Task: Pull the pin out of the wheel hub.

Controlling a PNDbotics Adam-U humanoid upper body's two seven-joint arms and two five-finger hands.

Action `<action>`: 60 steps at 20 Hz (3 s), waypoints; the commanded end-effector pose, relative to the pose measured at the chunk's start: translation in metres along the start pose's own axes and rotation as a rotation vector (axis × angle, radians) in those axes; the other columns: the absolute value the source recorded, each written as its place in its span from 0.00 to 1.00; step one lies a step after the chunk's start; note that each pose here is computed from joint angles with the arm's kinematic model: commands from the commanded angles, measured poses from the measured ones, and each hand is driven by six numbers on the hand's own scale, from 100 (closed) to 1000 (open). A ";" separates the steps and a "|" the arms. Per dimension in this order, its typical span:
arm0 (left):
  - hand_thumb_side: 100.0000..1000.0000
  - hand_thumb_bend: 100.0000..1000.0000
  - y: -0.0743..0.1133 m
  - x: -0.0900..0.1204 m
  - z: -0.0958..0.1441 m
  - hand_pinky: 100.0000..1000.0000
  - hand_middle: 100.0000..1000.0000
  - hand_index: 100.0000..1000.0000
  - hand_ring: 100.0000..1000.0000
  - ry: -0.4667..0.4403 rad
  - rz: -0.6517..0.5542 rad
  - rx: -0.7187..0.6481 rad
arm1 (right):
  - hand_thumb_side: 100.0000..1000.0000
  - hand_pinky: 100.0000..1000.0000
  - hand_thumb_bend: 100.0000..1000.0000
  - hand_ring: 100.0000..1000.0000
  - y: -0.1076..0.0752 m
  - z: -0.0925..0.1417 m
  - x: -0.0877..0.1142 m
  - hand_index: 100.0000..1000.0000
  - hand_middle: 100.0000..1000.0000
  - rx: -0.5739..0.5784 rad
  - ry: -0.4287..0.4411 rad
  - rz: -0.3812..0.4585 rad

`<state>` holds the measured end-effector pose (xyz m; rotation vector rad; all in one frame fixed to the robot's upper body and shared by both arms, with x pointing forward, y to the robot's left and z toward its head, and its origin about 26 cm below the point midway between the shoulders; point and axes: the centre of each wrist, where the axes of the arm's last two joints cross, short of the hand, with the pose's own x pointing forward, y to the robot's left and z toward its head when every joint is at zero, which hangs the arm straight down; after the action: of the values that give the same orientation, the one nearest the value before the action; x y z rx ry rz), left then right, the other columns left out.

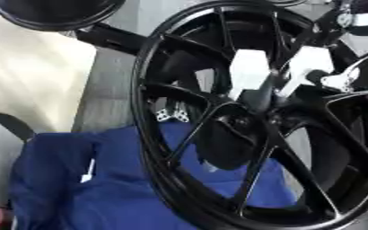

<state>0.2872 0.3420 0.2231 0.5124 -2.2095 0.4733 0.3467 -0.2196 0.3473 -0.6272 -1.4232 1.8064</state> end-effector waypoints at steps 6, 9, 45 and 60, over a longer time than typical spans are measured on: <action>0.42 0.35 -0.001 0.008 -0.003 0.71 0.60 0.70 0.68 -0.028 0.013 -0.004 | 0.22 0.79 0.11 0.74 -0.006 0.005 -0.004 0.82 0.68 -0.012 0.026 0.008; 0.42 0.34 -0.001 0.008 -0.003 0.71 0.60 0.70 0.68 -0.029 0.016 -0.003 | 0.21 0.79 0.13 0.75 -0.004 0.003 -0.007 0.84 0.70 0.005 0.037 0.009; 0.43 0.34 -0.001 0.007 -0.002 0.72 0.60 0.70 0.68 -0.021 0.020 0.002 | 0.00 0.60 0.00 0.44 -0.013 0.017 -0.001 0.42 0.31 -0.217 -0.016 -0.118; 0.42 0.34 0.002 0.007 -0.002 0.72 0.60 0.70 0.68 -0.024 0.010 0.015 | 0.00 0.59 0.00 0.41 -0.047 0.090 -0.039 0.36 0.28 -0.628 0.139 -0.215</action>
<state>0.2871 0.3418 0.2207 0.5069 -2.2001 0.4977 0.3232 -0.2822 0.3949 -0.7631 -1.8544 1.1931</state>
